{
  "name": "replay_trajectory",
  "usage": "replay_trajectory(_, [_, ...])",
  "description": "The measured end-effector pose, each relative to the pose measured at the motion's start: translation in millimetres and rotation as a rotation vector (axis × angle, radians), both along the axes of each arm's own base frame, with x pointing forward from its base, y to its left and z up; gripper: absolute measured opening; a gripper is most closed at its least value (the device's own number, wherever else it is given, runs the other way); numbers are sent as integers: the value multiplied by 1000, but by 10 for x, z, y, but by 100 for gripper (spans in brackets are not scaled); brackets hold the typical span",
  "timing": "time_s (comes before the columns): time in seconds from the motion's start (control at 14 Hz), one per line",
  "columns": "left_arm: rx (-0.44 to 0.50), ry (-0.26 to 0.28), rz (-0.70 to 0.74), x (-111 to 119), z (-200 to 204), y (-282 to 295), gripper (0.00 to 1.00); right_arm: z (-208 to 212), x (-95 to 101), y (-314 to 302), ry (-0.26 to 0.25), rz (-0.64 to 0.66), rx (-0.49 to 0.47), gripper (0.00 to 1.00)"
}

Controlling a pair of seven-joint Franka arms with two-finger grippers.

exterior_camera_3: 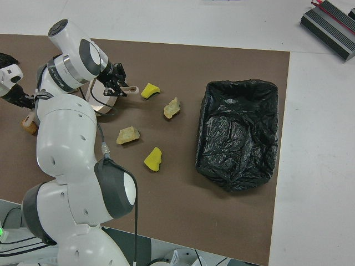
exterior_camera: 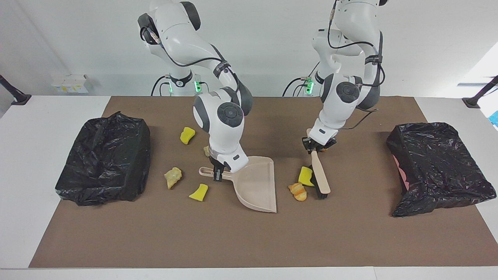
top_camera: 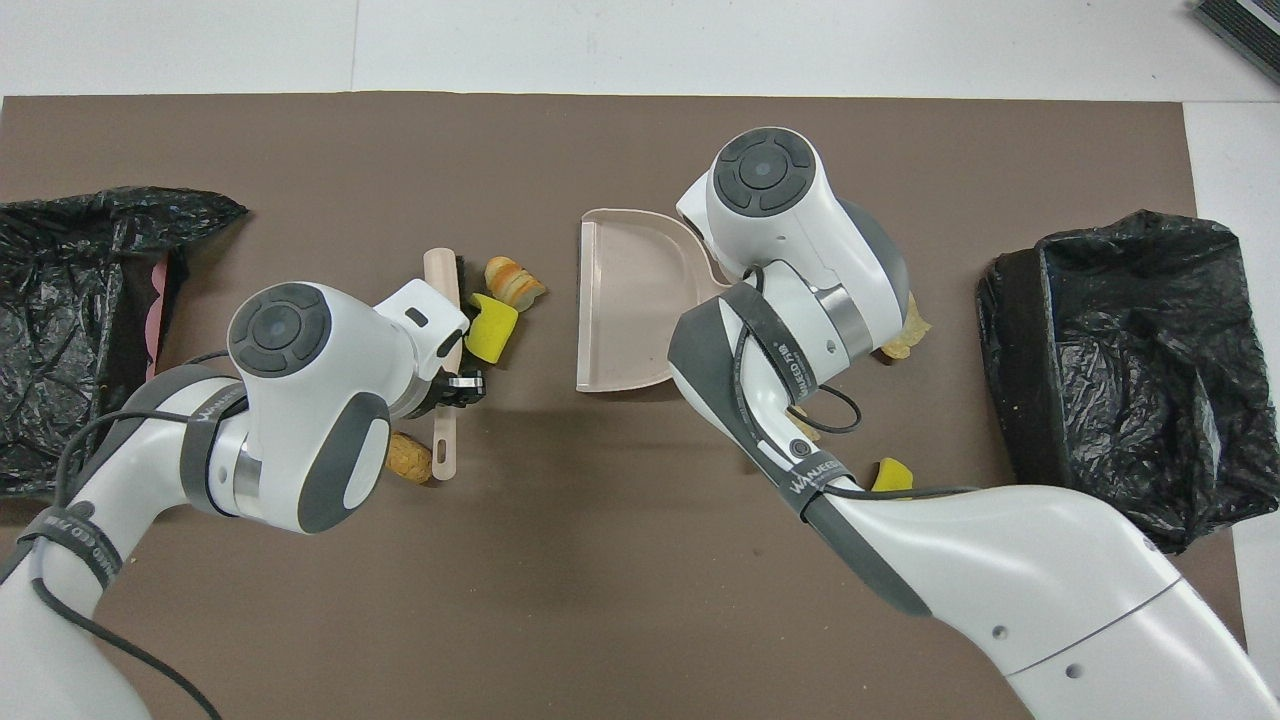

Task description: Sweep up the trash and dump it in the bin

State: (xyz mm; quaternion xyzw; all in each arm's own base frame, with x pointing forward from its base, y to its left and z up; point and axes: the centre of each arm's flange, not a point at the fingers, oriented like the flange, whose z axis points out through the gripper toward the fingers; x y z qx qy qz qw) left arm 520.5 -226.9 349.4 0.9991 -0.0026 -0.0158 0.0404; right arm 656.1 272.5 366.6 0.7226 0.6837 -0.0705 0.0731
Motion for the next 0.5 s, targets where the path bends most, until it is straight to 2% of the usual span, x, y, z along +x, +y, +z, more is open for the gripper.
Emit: replay_trajectory(0.5, [-57, -27, -78, -442, 47, -951, 26, -3, -1, -1, 1, 0, 0, 32])
